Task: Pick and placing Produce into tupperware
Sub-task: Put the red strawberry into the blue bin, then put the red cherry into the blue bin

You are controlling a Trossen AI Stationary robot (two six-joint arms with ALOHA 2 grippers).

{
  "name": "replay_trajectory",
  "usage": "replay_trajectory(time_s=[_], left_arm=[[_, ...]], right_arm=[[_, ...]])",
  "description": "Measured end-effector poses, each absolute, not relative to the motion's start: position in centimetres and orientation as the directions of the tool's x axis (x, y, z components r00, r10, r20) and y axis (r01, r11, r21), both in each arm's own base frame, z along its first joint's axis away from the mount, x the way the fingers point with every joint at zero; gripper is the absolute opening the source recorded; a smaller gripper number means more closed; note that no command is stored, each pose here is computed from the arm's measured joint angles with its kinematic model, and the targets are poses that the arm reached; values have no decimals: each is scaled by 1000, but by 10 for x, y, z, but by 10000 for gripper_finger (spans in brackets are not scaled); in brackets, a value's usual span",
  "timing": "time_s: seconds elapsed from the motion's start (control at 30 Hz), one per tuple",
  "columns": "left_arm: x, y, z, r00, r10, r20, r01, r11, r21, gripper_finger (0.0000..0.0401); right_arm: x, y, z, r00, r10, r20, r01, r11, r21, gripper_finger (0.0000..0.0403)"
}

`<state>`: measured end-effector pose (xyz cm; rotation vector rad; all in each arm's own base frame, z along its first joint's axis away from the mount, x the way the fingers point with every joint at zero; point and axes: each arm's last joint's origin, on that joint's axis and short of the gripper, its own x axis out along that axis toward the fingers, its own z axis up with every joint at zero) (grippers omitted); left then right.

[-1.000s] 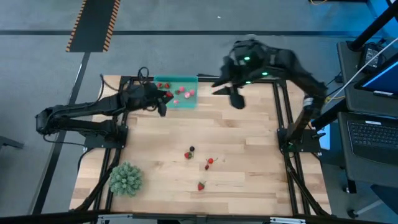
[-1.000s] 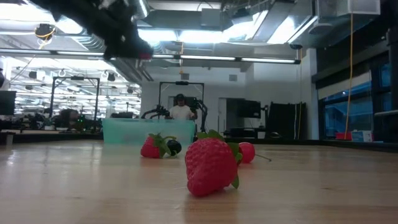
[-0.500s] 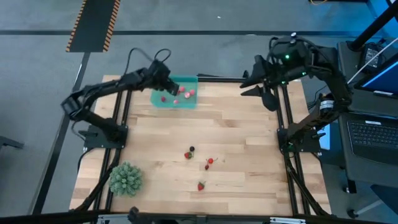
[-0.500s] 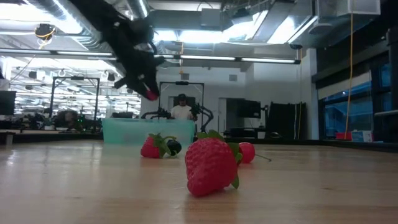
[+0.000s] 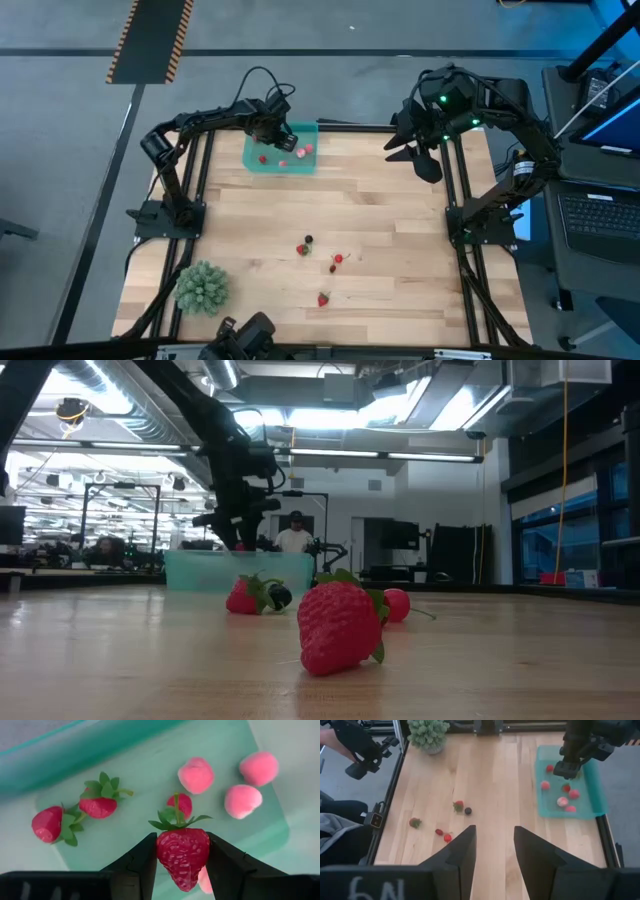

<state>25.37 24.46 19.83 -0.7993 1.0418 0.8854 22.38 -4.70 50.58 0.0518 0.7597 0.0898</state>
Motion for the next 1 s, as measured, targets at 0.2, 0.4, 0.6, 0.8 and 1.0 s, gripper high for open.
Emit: replay_trajectory(time_s=[0.2,0.4,0.6,0.8,1.0], left_arm=[[252,254,179,160,217,-963,-906,419,-56,137],[244,265,166,125,194,-973,-922,385,-42,137],[243,265,166,123,196,-973,-919,392,-37,152],[242,267,167,66,254,-965,-922,385,38,207],[242,266,170,108,227,-968,-911,411,-5,221]], right_arm=[[226,-48,501,707,104,-700,-59,994,88,136],[226,-48,501,706,104,-700,-42,994,105,136],[226,-48,501,705,104,-701,-33,993,114,136],[226,-48,501,705,104,-701,-42,994,105,136],[226,-48,501,705,104,-701,-43,994,104,136]])
